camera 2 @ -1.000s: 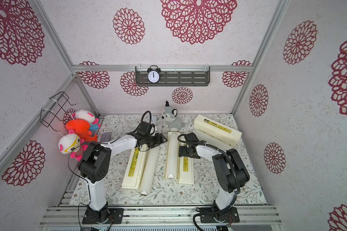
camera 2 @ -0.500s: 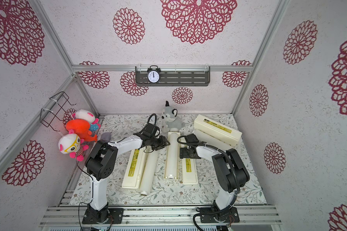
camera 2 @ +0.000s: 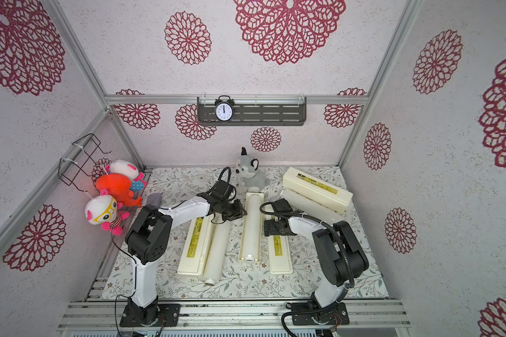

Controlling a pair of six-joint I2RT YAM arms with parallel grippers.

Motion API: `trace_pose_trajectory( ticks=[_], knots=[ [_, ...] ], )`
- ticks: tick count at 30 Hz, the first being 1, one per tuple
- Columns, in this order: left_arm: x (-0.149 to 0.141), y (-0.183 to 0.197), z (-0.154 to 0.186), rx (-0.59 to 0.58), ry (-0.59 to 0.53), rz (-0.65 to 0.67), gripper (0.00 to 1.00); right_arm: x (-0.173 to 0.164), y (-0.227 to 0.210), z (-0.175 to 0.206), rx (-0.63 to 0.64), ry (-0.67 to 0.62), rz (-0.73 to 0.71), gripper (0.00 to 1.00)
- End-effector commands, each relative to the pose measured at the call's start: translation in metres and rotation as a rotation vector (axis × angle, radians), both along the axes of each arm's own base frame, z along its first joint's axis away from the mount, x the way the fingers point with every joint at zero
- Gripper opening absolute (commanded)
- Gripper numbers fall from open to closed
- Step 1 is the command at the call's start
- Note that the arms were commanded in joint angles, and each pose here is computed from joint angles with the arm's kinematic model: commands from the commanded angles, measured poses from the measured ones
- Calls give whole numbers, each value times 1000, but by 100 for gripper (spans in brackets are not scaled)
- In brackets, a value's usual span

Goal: Put plastic wrap rolls into dispensers
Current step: Pick up the lid from the center of the board.

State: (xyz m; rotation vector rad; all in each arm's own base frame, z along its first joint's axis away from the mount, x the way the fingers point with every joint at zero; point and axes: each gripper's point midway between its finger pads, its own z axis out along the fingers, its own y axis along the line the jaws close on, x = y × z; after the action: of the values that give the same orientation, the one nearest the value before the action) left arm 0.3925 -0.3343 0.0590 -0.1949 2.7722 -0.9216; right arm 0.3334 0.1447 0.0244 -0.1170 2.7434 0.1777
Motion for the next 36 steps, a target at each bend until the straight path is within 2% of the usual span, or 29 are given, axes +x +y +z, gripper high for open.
trace_pose_trajectory(
  ticks=[1,10,17,25,30,36],
  knots=[
    [-23,-13,-11,23,66,-28,27,-19,-4,-18,2,72,-4,97],
    [-32,-11,-12,59,97,12,7,-14,-4,8,19,3,-2,87],
    [-44,3,-14,81,131,96,0,-10,1,17,47,-24,-1,81],
    [-55,-9,-7,81,127,96,0,-4,-1,34,35,-70,15,78],
    [-55,-15,4,81,103,72,2,-8,-11,30,2,-64,3,77],
    [-52,-19,18,53,74,43,14,-10,-28,46,-46,-97,-3,74]
  ],
)
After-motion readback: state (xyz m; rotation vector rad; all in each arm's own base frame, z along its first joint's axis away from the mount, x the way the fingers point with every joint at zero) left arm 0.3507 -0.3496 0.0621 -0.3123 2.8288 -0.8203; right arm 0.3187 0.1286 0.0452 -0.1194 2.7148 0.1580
